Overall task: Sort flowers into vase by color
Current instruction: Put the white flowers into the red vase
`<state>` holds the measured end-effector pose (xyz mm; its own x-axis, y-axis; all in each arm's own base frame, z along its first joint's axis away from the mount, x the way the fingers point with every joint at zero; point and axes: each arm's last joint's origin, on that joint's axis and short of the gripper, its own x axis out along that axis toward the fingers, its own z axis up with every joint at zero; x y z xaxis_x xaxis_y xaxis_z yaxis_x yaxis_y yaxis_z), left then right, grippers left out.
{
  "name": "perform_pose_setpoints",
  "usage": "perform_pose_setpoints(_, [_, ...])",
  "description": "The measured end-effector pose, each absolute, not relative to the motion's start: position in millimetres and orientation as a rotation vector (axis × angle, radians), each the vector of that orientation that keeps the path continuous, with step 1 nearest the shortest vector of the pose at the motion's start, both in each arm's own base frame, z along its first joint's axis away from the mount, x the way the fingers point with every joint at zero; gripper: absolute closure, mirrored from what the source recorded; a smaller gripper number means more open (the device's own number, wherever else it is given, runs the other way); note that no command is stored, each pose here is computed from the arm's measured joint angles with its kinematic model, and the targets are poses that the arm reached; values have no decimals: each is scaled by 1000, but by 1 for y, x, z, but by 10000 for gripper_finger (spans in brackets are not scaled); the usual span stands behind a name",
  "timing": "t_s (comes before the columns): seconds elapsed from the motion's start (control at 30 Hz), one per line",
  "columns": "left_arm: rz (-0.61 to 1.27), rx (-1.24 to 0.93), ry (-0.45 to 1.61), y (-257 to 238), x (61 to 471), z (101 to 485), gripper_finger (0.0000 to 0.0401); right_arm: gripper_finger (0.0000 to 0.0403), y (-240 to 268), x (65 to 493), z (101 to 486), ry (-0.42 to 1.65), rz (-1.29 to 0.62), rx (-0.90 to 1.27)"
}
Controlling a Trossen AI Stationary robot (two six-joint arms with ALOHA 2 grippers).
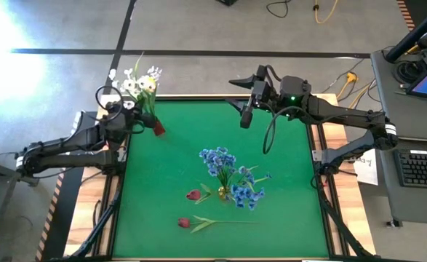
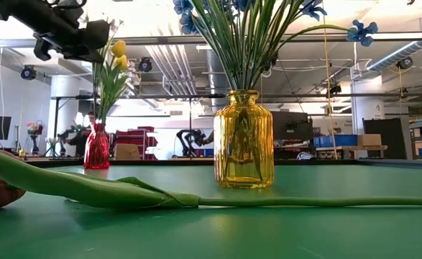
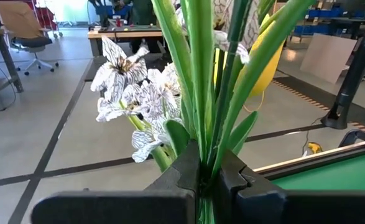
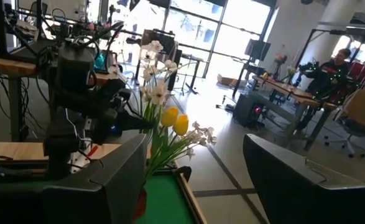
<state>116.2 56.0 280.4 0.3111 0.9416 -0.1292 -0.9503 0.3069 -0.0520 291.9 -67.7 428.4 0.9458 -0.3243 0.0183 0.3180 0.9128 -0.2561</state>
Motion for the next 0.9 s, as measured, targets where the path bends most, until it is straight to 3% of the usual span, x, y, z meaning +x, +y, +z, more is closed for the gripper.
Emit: perform_pose_setpoints(0.9, [1289,-190,212,61,135,255,401,143,-68,292,426,45,-328,-259])
